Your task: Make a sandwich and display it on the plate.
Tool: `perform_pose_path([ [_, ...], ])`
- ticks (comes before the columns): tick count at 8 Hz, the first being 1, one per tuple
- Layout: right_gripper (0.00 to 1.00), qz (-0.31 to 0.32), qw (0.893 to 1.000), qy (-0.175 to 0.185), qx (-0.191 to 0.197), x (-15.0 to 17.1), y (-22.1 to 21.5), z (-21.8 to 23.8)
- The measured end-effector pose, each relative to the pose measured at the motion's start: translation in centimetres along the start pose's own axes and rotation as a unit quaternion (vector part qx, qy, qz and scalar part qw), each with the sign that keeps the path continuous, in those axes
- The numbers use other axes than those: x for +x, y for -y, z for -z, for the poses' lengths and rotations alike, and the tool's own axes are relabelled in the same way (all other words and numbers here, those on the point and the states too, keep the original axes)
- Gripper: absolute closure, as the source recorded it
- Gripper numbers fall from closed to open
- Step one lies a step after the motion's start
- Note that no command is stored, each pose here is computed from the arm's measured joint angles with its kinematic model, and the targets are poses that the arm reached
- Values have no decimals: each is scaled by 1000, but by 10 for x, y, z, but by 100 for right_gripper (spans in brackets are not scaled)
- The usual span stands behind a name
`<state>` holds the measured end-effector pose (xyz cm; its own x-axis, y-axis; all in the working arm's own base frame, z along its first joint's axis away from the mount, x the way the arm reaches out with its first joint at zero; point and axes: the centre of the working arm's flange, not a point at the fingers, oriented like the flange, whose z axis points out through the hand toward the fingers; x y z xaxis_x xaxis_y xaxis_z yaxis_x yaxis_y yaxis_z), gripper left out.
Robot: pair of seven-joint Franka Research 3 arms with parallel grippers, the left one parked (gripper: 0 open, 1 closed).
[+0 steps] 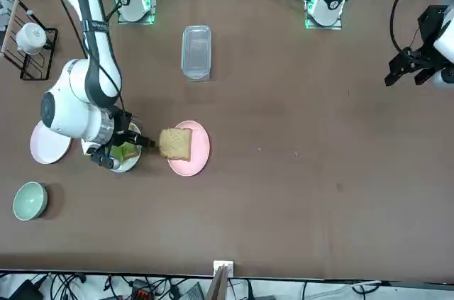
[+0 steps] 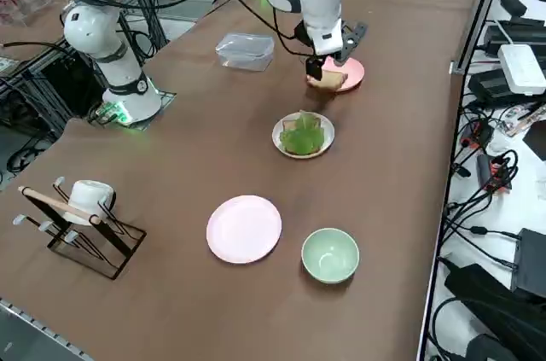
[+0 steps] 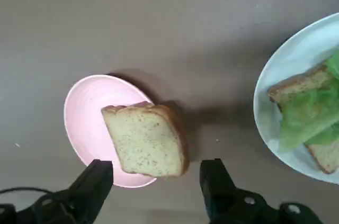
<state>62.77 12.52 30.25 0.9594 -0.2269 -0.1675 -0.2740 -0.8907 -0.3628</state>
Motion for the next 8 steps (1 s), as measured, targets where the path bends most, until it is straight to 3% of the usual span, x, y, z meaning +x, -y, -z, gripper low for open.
perform_pose_path([
  [3,0,-15,1000,4,24,-1,-10,-29],
  [8,0,-12,1000,8,0,-7,-5,-80],
])
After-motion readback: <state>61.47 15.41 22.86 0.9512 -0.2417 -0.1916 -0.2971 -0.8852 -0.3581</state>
